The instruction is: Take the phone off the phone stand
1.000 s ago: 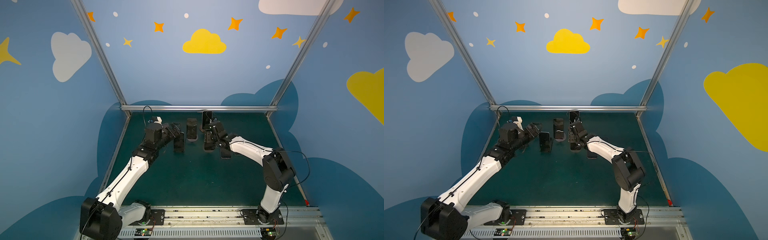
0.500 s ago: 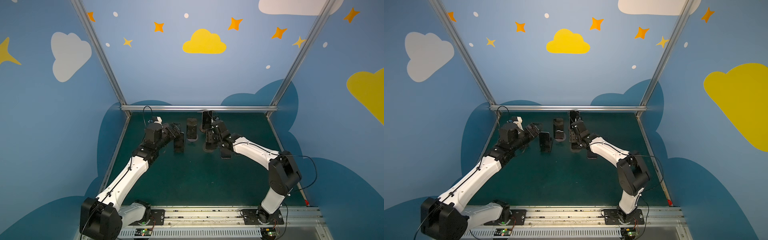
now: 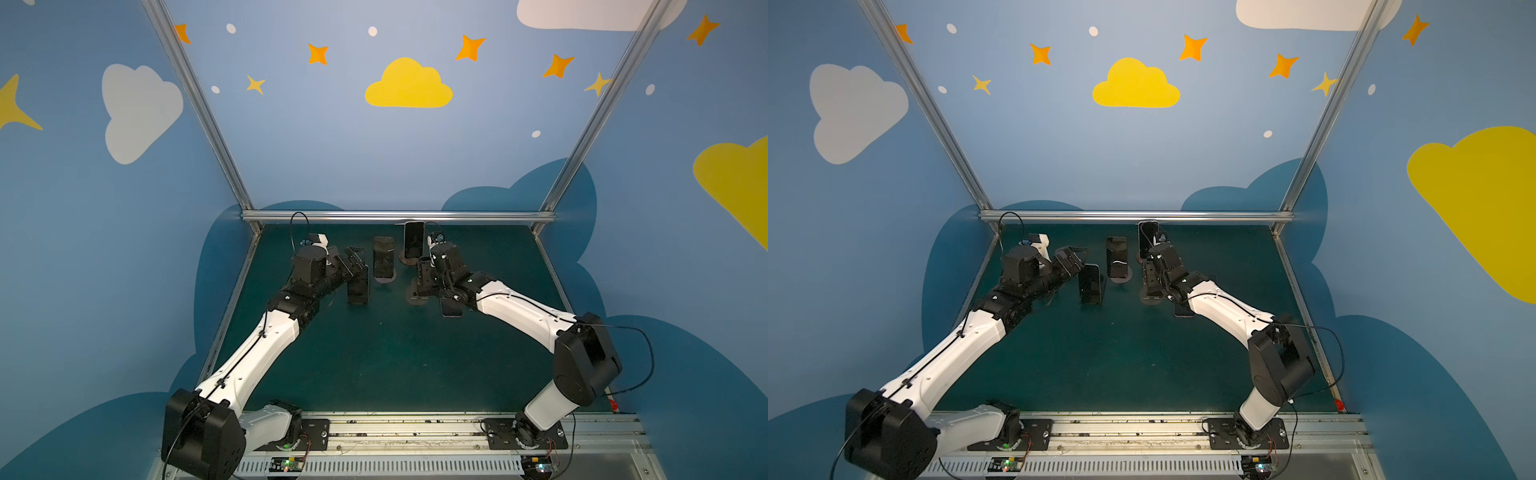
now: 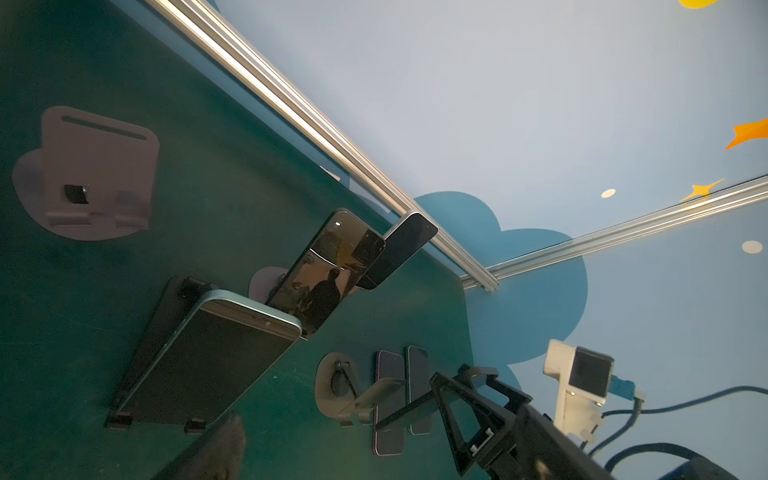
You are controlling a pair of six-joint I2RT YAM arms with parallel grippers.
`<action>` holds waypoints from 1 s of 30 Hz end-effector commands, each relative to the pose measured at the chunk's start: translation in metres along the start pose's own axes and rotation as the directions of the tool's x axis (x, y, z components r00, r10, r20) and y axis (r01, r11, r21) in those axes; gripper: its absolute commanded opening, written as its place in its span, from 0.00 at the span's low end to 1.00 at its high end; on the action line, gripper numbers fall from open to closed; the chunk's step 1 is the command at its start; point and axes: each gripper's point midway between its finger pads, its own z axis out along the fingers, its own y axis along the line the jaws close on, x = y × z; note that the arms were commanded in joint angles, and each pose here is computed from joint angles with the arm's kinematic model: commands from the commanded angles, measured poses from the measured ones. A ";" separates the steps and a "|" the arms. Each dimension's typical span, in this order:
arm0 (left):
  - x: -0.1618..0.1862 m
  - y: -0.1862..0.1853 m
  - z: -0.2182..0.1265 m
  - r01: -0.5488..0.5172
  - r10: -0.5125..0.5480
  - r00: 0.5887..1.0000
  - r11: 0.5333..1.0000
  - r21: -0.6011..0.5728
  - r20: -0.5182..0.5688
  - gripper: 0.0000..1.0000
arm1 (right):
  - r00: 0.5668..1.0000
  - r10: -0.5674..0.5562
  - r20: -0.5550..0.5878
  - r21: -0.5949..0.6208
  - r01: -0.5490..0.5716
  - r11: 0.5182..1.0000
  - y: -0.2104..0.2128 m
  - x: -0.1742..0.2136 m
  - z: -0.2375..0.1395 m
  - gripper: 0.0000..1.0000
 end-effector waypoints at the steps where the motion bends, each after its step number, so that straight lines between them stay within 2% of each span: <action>1: 0.002 -0.009 0.002 -0.046 0.046 0.999 0.999 0.019 -0.011 1.00 | 0.992 0.000 0.124 -0.008 0.001 1.000 0.000 -0.035 -0.024 0.67; 8: 0.010 -0.014 0.006 -0.055 0.057 0.997 0.998 0.033 -0.043 1.00 | 0.991 -0.032 0.132 0.000 0.033 0.999 -0.009 -0.039 -0.042 0.67; 14: 0.013 -0.019 0.004 -0.069 0.071 0.996 0.997 0.042 -0.044 1.00 | 0.991 -0.056 0.118 0.068 0.048 0.997 -0.041 -0.037 -0.055 0.67; 24: 0.018 -0.023 0.004 -0.063 0.066 0.996 0.996 0.055 -0.056 1.00 | 0.994 -0.013 0.110 0.216 -0.011 0.976 -0.116 -0.017 -0.072 0.66; 26: 0.020 -0.025 0.006 -0.069 0.073 0.995 0.996 0.064 -0.064 1.00 | 0.991 0.019 0.134 0.267 -0.054 0.962 -0.132 -0.016 -0.073 0.66; 30: 0.026 -0.026 0.009 -0.087 0.092 0.992 0.994 0.061 -0.087 1.00 | 0.986 0.033 0.165 0.270 -0.077 0.960 -0.138 -0.019 -0.076 0.66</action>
